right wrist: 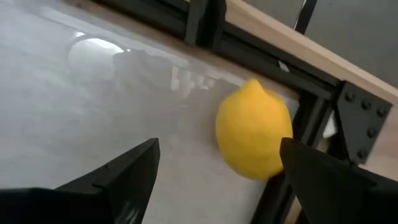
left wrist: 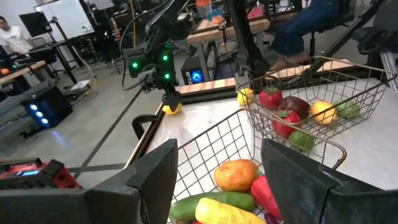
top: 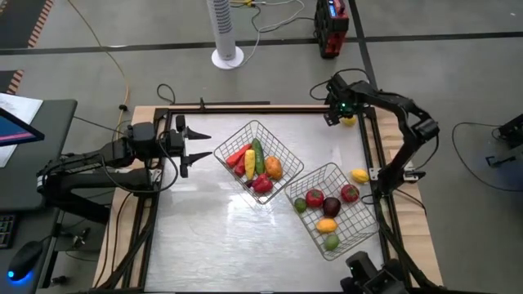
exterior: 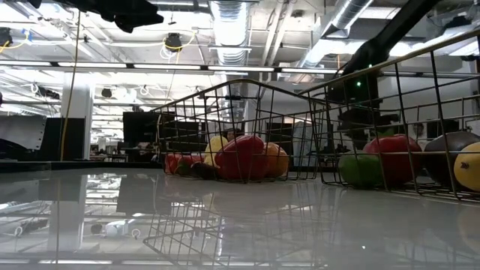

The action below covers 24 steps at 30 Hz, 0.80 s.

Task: Sort produce into baskets
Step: Put the top lemon into the right wire basket

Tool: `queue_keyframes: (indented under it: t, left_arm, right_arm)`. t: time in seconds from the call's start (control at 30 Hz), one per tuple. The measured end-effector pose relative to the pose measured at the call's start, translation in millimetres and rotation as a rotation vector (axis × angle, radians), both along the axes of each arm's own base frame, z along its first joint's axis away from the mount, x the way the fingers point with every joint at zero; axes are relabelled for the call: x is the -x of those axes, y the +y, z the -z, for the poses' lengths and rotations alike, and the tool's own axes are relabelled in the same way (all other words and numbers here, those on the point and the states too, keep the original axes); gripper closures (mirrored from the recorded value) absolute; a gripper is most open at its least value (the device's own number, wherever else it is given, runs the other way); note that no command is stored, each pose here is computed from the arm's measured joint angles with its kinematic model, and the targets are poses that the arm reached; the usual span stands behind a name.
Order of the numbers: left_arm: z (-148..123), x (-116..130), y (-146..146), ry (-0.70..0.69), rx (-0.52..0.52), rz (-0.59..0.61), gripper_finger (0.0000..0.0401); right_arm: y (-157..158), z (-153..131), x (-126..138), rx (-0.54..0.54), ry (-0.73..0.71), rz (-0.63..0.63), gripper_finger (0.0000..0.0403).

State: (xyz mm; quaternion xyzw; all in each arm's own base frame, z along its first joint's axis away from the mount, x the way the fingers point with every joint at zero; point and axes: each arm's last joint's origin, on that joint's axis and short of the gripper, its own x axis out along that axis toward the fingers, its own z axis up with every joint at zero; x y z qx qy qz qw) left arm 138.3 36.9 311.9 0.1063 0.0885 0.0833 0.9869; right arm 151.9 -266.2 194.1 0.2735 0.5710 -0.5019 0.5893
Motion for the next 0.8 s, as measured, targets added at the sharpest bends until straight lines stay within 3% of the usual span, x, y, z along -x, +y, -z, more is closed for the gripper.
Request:
queue_keyframes:
  t: [0.37, 0.8]
  left_arm:
    - [1.6, 0.3, -0.1, 0.017, -0.001, 0.000, 0.0182]
    - [1.6, 0.3, 0.0, 0.018, -0.006, 0.001, 0.0182]
  right_arm:
    - [-18.7, 13.1, 7.3, 0.072, 0.054, 0.047, 0.0062]
    - [-19.1, 12.9, 8.9, 0.068, 0.056, 0.054, 0.0080]
